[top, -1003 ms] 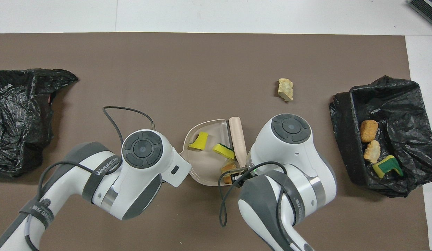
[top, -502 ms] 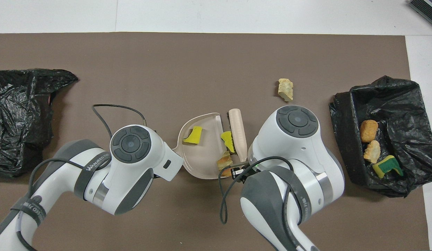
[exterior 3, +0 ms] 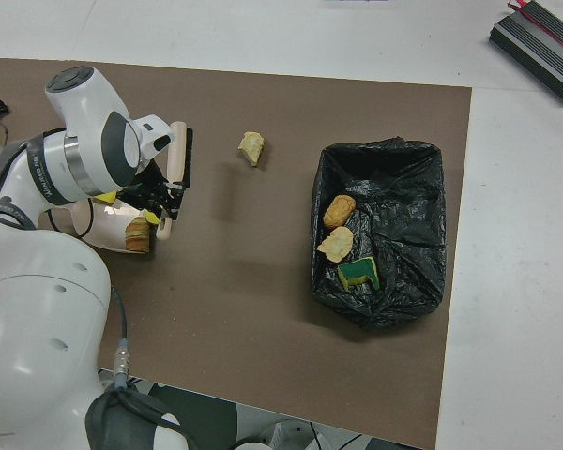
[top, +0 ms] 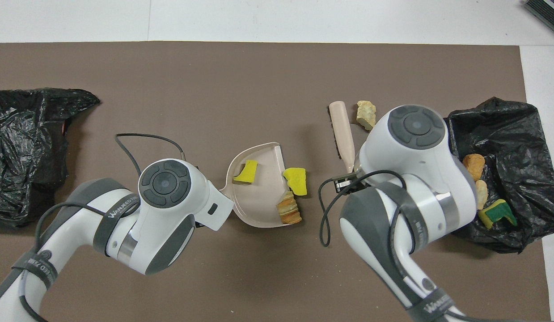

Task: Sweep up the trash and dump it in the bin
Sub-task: 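Move the brush to the bread chunk farther from the robot with the right gripper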

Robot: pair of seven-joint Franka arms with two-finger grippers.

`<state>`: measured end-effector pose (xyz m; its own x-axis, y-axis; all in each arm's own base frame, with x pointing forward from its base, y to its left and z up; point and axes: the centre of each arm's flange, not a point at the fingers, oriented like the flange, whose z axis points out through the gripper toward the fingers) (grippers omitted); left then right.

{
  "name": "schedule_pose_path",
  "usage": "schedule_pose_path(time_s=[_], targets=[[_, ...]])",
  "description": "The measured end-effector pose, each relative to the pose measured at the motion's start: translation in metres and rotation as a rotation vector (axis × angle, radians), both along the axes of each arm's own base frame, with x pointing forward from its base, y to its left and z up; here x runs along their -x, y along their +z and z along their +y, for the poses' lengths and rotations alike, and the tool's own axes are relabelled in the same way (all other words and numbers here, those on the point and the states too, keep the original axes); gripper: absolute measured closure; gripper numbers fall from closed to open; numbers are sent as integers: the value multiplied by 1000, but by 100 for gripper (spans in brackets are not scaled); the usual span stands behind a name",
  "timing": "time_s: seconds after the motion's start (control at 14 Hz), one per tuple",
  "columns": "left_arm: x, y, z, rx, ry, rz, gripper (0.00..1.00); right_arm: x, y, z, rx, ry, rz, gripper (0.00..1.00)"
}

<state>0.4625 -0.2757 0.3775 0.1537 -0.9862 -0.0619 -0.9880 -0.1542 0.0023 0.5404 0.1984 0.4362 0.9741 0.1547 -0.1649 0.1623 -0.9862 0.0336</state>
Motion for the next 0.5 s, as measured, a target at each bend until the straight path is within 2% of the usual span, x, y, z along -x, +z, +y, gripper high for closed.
schedule_pose_path(time_s=[0.14,0.5], targets=[[0,0,-1,0,10,-1,68,-29,6,-22,22,-9,-32,74],[0,1,-3,8,45,-14,68,-88,4,-72,48,22,-28,74]])
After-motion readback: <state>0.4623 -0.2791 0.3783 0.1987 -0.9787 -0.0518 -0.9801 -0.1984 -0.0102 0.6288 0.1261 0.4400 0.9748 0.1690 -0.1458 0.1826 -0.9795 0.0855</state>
